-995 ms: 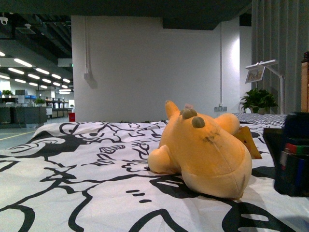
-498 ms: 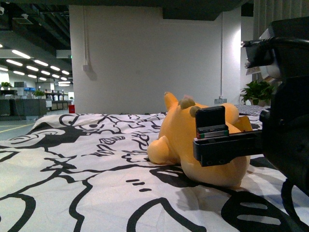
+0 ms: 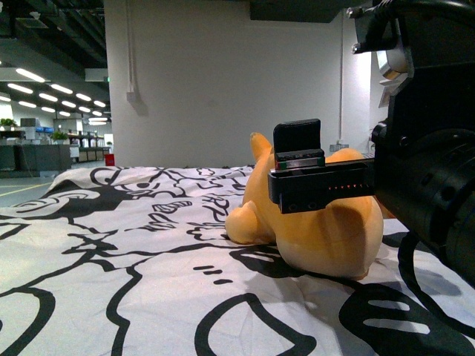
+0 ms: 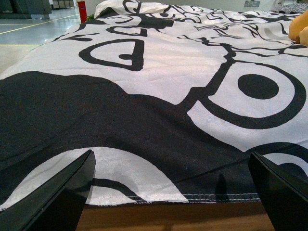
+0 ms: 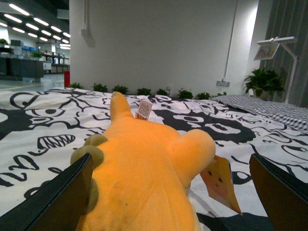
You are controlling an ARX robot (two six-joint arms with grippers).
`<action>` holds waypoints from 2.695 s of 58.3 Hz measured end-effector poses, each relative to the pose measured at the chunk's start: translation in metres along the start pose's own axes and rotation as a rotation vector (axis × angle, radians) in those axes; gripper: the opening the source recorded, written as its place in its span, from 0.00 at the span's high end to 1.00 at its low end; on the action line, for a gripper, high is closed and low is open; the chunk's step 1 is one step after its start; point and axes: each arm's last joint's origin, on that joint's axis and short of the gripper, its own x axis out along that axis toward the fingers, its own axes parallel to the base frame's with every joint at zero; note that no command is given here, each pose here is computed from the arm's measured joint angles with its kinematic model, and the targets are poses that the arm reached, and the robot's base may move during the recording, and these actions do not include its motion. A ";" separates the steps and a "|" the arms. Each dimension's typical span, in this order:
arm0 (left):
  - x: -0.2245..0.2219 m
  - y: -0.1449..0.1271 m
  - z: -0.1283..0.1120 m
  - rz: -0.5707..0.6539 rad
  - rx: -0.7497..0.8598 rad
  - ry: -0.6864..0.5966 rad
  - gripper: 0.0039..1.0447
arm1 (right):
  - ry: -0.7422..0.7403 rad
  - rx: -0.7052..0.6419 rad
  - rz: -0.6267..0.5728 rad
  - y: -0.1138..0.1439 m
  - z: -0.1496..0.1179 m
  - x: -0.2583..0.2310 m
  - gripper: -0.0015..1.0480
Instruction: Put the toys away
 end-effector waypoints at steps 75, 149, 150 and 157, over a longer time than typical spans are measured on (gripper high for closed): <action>0.000 0.000 0.000 0.000 0.000 0.000 0.06 | 0.131 -0.449 -0.113 0.041 -0.032 0.053 0.06; 0.000 0.000 0.000 0.000 0.000 0.000 0.06 | 0.216 -0.152 0.103 0.005 0.000 0.067 0.93; 0.000 0.000 0.000 0.000 0.000 0.000 0.06 | 0.210 -0.131 0.108 0.001 0.004 0.068 0.93; 0.000 0.000 0.000 0.000 0.000 0.000 0.06 | 0.178 -0.009 0.159 -0.020 0.025 0.069 0.93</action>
